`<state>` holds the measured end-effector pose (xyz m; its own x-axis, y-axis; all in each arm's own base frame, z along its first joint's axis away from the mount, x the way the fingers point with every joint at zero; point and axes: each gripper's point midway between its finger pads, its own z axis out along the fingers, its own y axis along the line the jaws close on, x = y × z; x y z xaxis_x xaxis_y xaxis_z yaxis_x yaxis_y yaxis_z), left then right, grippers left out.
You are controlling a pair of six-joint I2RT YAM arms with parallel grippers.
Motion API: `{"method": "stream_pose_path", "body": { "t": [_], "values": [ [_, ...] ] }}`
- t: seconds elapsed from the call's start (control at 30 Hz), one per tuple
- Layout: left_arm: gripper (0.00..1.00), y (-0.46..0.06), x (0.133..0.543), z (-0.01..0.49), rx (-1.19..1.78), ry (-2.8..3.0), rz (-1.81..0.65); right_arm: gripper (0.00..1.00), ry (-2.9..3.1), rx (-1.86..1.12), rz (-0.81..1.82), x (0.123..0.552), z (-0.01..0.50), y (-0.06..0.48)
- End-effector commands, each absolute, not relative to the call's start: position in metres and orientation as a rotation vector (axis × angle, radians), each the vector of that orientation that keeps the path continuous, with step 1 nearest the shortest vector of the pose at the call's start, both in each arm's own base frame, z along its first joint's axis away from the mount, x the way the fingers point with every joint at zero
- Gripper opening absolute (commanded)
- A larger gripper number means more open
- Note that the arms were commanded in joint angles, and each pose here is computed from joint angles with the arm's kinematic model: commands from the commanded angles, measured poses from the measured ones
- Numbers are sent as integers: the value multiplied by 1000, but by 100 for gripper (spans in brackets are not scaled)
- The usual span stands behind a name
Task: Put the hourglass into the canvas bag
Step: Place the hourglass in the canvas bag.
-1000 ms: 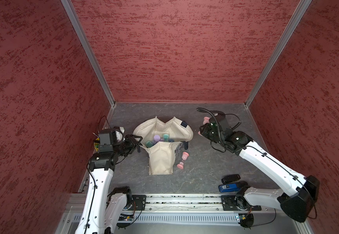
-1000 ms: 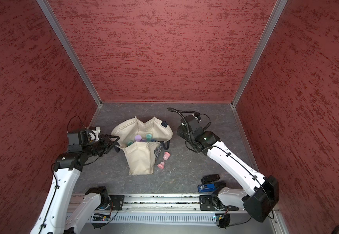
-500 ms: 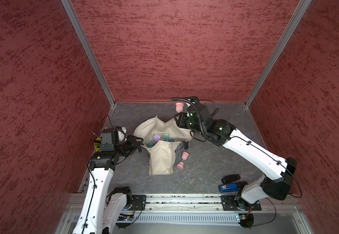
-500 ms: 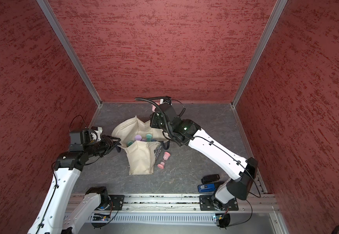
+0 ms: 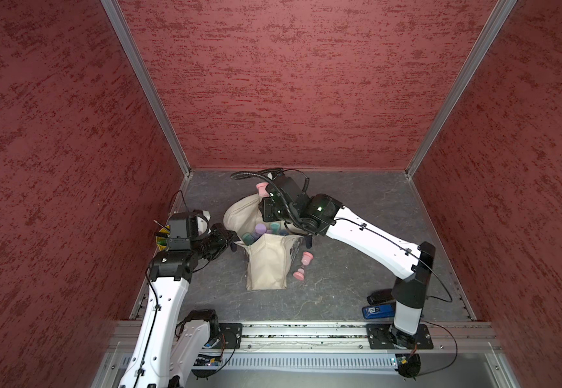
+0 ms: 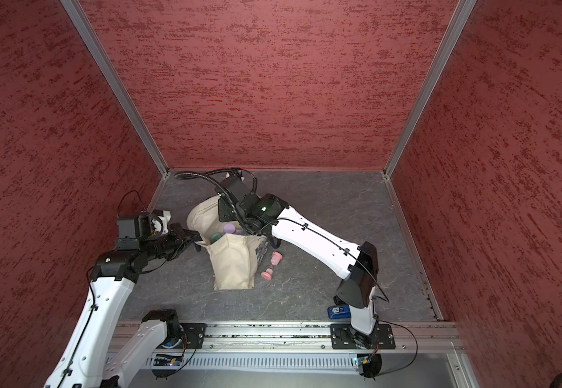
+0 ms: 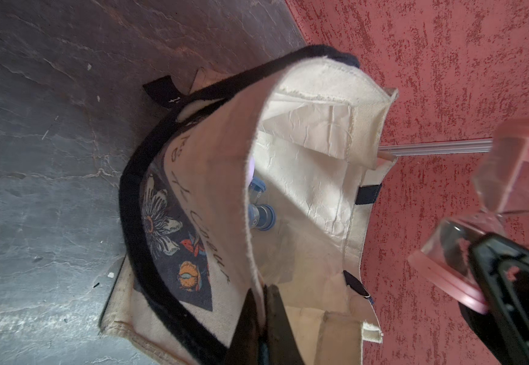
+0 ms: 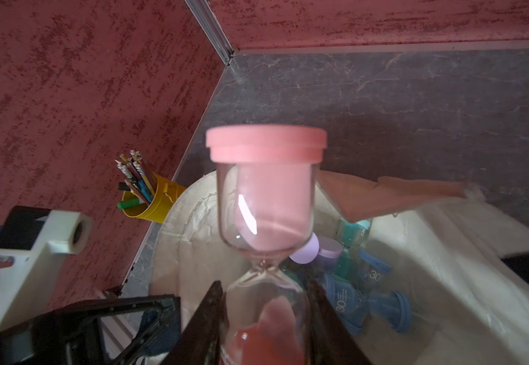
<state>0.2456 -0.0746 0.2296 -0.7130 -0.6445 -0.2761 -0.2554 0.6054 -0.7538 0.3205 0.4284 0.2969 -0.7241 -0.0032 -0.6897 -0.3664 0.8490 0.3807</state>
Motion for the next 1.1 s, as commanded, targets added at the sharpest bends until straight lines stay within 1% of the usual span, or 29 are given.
{"method": "stream_pose_path", "body": {
  "t": [0.0,0.27,0.5,0.83,0.97,1.07],
  "values": [
    [0,-73,246,242,-665,2266,-948,0,2330,-322,640,318,295,431],
    [0,-71,247,247,-663,2249,-939,0,2411,-409,592,319,260,438],
    [0,-65,249,246,-671,2239,-920,0,2486,-475,624,303,233,441],
    [0,-63,253,248,-677,2227,-924,0,2540,-509,696,268,215,435],
    [0,-63,255,245,-678,2233,-918,0,2532,-570,743,248,222,445],
    [0,-63,256,246,-679,2230,-926,0,2517,-570,777,243,232,447]
  ]
}}
